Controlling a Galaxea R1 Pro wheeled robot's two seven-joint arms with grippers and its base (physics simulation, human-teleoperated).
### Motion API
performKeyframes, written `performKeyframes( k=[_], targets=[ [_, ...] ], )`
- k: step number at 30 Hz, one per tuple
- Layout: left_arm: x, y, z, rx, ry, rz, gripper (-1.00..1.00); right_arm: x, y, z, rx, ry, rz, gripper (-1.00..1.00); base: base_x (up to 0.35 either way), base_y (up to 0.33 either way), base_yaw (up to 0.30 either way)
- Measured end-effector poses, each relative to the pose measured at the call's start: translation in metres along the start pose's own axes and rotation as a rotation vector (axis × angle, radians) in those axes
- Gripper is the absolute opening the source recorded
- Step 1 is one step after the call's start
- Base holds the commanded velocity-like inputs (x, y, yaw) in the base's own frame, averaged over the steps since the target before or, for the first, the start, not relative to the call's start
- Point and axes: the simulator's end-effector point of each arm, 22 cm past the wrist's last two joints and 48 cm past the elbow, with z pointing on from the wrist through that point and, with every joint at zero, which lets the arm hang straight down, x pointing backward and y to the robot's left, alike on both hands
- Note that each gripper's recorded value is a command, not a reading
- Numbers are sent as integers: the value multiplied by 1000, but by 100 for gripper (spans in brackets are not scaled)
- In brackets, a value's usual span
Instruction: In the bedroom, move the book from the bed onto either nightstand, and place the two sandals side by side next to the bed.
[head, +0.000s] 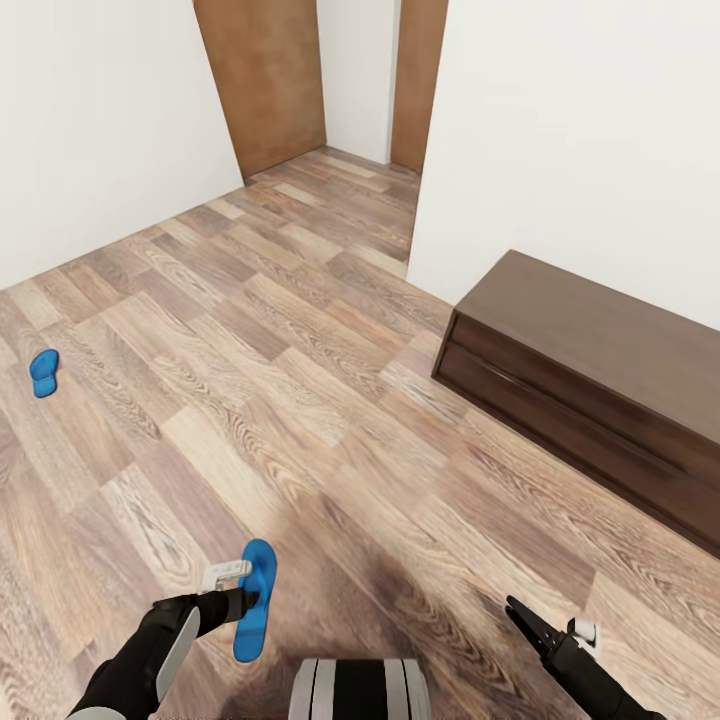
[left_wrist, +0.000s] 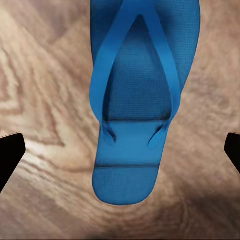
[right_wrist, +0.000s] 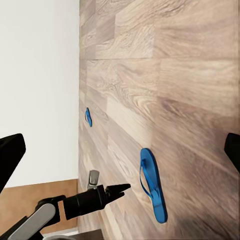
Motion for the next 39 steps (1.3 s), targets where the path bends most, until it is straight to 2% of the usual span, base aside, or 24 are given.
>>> performKeyframes(
  k=[39],
  targets=[
    [6, 4, 5, -19, 10, -3, 100, 2, -7, -2, 14, 4, 9, 100, 0, 0, 0]
  ],
)
